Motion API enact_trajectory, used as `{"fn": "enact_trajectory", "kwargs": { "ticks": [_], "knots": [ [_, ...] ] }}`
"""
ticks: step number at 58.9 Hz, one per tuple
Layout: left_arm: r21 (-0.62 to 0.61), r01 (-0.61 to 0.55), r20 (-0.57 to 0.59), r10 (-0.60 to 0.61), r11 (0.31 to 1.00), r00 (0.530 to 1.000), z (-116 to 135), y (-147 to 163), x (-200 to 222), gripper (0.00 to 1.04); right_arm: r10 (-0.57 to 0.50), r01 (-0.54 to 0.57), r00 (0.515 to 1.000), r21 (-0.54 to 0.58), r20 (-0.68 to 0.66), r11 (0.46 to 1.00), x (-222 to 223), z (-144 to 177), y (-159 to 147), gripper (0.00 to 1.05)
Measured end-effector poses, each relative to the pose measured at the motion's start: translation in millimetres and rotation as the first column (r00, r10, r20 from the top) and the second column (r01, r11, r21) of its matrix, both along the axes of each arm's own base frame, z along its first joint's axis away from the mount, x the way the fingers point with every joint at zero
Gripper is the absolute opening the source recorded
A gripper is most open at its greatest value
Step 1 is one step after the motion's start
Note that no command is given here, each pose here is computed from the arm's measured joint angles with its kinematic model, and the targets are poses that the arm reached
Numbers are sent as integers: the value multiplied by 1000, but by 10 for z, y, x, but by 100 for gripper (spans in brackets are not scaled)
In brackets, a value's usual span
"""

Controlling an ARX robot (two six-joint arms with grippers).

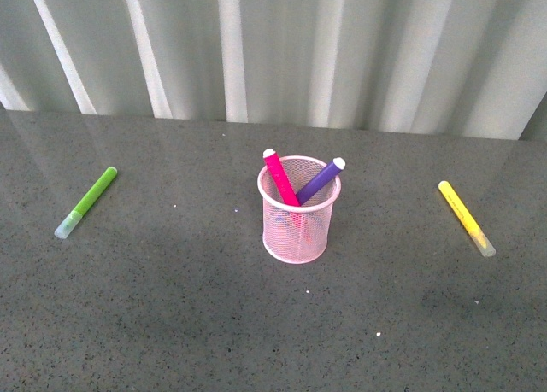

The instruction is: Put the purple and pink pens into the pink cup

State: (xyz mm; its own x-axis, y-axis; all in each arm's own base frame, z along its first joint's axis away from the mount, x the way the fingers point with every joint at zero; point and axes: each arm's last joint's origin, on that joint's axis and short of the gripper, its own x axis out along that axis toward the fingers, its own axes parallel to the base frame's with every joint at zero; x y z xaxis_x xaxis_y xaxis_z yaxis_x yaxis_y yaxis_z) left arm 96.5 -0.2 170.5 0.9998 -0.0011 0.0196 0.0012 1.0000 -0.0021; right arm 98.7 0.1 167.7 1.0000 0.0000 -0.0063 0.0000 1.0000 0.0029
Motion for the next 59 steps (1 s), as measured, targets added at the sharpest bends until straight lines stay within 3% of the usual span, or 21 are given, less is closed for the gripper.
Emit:
{"fn": "enact_trajectory", "kwargs": {
  "ticks": [14, 17, 35, 38, 40, 43, 59],
  "knots": [
    [0, 1, 0, -1, 1000, 1000, 0, 0, 0, 98, 0, 0, 1000, 0, 21, 1000, -18, 16, 0, 3],
    [0, 1, 0, -1, 1000, 1000, 0, 0, 0, 98, 0, 0, 1000, 0, 21, 1000, -18, 16, 0, 8],
    [0, 1, 0, -1, 1000, 1000, 0, 0, 0, 98, 0, 0, 1000, 0, 21, 1000, -18, 16, 0, 61],
    [0, 1, 0, -1, 1000, 1000, 0, 0, 0, 98, 0, 0, 1000, 0, 21, 1000, -18, 16, 0, 72],
    [0, 1, 0, -1, 1000, 1000, 0, 0, 0, 98, 0, 0, 1000, 0, 21, 1000, -18, 16, 0, 86],
    [0, 0, 0, 0, 1000, 1000, 0, 0, 0, 98, 0, 0, 1000, 0, 21, 1000, -18, 16, 0, 98],
    [0, 1, 0, -1, 1000, 1000, 0, 0, 0, 98, 0, 0, 1000, 0, 21, 1000, -18, 16, 0, 98]
  ]
}}
